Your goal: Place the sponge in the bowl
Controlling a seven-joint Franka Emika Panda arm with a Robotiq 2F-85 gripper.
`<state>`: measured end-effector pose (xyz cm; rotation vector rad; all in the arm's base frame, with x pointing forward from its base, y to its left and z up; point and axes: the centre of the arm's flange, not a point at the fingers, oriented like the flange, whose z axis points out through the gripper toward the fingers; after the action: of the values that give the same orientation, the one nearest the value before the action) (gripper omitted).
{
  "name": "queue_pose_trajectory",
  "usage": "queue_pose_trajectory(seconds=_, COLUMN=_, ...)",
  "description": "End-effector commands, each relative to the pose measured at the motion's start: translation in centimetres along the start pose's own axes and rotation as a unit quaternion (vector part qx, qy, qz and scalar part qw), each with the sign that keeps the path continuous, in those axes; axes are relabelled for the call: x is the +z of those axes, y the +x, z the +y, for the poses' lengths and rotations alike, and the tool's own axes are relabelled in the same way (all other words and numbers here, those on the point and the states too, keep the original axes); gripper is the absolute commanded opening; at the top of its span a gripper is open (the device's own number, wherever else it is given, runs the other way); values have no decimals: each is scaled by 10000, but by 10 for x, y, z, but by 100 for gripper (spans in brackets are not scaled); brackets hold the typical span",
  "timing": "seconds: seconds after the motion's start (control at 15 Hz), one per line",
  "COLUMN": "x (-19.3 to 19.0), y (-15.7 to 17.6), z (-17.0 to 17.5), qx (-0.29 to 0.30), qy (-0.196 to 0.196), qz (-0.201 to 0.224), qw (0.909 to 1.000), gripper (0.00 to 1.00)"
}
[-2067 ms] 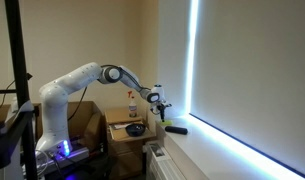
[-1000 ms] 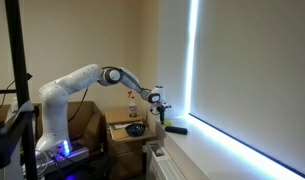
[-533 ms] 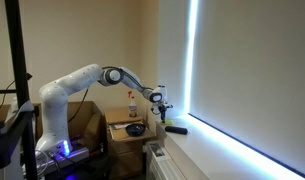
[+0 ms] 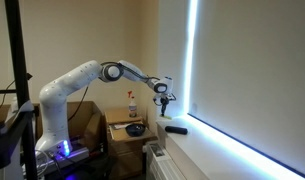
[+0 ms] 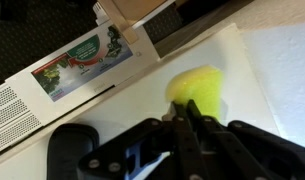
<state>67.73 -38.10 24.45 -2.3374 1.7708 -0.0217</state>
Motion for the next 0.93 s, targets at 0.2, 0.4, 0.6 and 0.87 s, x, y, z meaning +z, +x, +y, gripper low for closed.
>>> queue_pose_trajectory(seconds=0.2, x=-64, y=-34, z=51, qx=-725, qy=-770, qz=-1380, qw=9848, gripper=1)
queue_pose_trajectory(seconds=0.4, x=-64, y=-56, z=74, qx=-1075, qy=-1199, qz=-2041, qw=9656, gripper=1)
queue_pose_trajectory(seconds=0.6, x=-51, y=-89, z=94, qx=-1472, qy=-1594, qz=-2678, qw=9387, gripper=1)
queue_pose_trajectory(seconds=0.87, x=-44, y=-77, z=83, qx=-1516, qy=-1661, qz=-2931, qw=9293, gripper=5)
